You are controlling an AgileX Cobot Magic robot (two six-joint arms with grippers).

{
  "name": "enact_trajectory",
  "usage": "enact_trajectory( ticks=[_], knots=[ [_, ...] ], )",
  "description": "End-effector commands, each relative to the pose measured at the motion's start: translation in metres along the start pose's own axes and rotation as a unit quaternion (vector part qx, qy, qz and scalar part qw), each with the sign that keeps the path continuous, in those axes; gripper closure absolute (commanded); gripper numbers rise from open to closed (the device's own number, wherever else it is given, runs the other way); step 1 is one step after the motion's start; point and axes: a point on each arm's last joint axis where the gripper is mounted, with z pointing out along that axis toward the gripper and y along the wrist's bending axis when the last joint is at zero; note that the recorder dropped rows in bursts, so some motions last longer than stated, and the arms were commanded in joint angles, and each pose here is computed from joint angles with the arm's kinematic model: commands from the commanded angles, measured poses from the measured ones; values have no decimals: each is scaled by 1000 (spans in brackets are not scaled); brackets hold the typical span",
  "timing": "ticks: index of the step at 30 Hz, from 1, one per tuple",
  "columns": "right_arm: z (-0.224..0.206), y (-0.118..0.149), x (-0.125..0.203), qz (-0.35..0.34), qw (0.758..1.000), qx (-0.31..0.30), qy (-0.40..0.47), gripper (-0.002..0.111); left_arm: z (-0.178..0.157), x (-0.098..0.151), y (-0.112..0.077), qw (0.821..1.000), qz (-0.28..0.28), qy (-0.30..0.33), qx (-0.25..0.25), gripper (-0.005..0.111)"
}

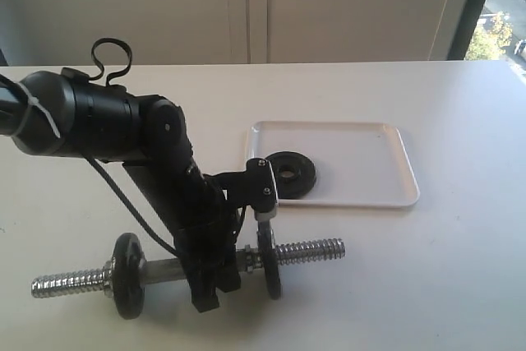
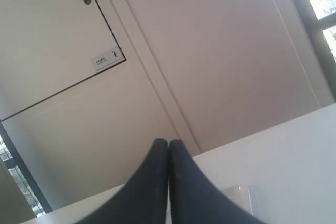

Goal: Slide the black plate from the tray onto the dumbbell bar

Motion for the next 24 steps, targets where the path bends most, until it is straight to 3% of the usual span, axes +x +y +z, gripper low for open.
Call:
enact_trajectory(
  ticks=[1,10,16,19,24],
  knots=[
    [1,-1,2,6,1000,3,11,108,-24,-11,-1,999,-8,-44,-32,107],
    [45,4,-7,-1,987,74,144,108,-27,-12,-1,998,-8,-49,-37,107],
    [110,19,-26,-77,965,84,236,108,-30,-14,-2,998,-10,-55,-39,107],
    [145,28,-24,-115,946,74,293,108,-31,-14,-2,997,-12,-58,-39,107],
    [203,47,-8,-214,895,31,390,108,-33,-15,-2,997,-14,-64,-43,107]
  ],
)
